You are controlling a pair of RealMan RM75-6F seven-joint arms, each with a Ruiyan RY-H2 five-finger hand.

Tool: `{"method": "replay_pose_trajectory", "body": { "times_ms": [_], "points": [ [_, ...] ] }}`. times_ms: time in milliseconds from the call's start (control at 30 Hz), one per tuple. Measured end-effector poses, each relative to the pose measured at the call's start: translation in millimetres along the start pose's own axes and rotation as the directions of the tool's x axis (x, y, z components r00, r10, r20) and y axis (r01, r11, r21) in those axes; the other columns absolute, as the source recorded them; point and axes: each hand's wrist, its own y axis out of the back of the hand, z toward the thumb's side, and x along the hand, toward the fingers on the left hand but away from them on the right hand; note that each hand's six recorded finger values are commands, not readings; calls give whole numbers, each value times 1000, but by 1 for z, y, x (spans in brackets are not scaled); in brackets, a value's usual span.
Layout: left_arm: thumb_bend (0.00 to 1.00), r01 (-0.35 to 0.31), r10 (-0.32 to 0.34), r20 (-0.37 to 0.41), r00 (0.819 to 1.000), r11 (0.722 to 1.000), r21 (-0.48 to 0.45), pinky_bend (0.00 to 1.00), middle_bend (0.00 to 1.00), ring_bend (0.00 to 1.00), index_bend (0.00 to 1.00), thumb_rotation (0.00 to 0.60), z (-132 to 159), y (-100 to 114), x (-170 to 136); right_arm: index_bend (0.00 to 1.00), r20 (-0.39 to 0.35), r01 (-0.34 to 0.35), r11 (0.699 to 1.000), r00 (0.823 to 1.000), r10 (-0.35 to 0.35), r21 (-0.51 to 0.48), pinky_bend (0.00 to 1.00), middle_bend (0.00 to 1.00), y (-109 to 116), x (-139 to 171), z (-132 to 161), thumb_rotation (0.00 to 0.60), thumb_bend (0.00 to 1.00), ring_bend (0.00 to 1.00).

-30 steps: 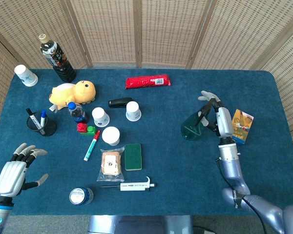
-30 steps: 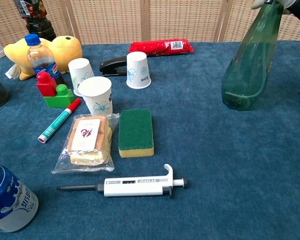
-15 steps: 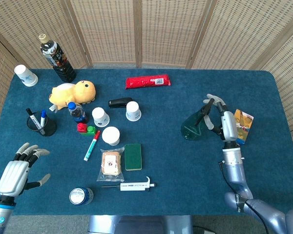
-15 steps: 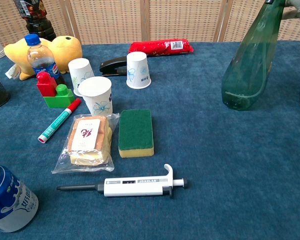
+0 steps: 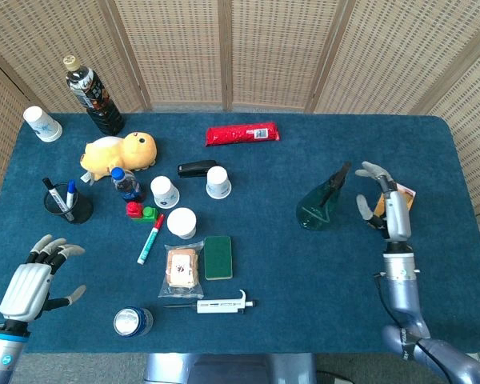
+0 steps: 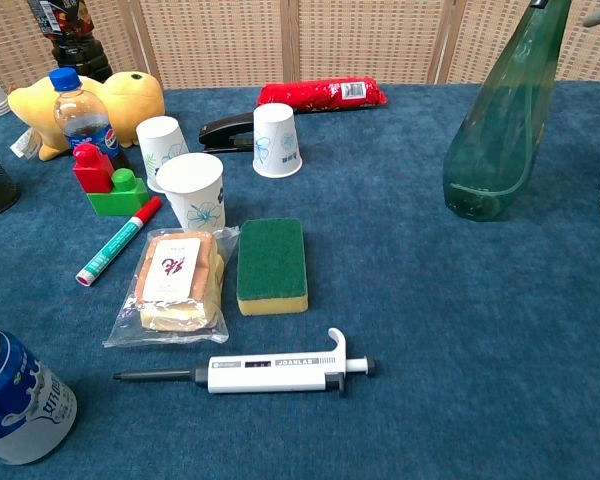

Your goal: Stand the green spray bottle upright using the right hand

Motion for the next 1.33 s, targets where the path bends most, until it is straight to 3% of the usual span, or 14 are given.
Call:
{"method": "replay_pose_trajectory", "body": {
  "times_ms": [67,100,133,233,333,467,733,900,1067,1333],
  "points": [
    [281,-6,6,-8,1000,1000,0,44,305,181,270,600,-2,1,-1,268,11,12,1000,1000,-12,18,274,365,12,6,-6,278,408,265],
    [281,-11,11,-15,1000,1000,0,45,306,181,271,600,-3,2,-2,310,17,18,999,1000,-19,27,327,393,17,9,-9,354,413,310],
    [280,-15,15,-21,1000,1000,0,45,307,182,273,600,-5,3,-3,381,27,30,999,999,-31,40,399,433,25,13,-13,460,417,361],
    [280,-24,24,-45,999,1000,5,47,310,186,288,600,-10,4,-6,593,56,69,994,996,-74,86,522,566,45,24,-23,596,424,471],
    [279,-24,24,-60,998,1000,14,49,313,188,317,600,-13,4,-9,727,68,80,981,993,-94,177,575,660,60,33,-31,600,425,538],
    [280,-24,27,-75,997,999,36,50,316,189,332,600,-16,4,-12,749,81,26,937,995,-58,347,581,661,81,47,-40,600,424,539],
    [280,-24,39,-122,992,993,119,50,318,189,339,600,-22,4,-22,735,122,-139,767,989,80,626,581,646,103,72,-43,600,423,523],
    [280,3,26,-172,985,986,167,51,319,190,340,600,-25,5,-32,721,177,-218,732,975,135,645,581,642,103,87,-37,600,422,518],
    [281,37,1,-206,979,982,183,50,320,192,340,600,-29,1,-37,709,253,-312,698,948,191,644,581,638,101,101,-31,600,414,512],
    [281,45,-10,-201,979,984,171,50,320,191,337,600,-29,-4,-32,710,326,-390,675,917,228,626,581,635,93,116,-20,600,409,508]
  ]
}}
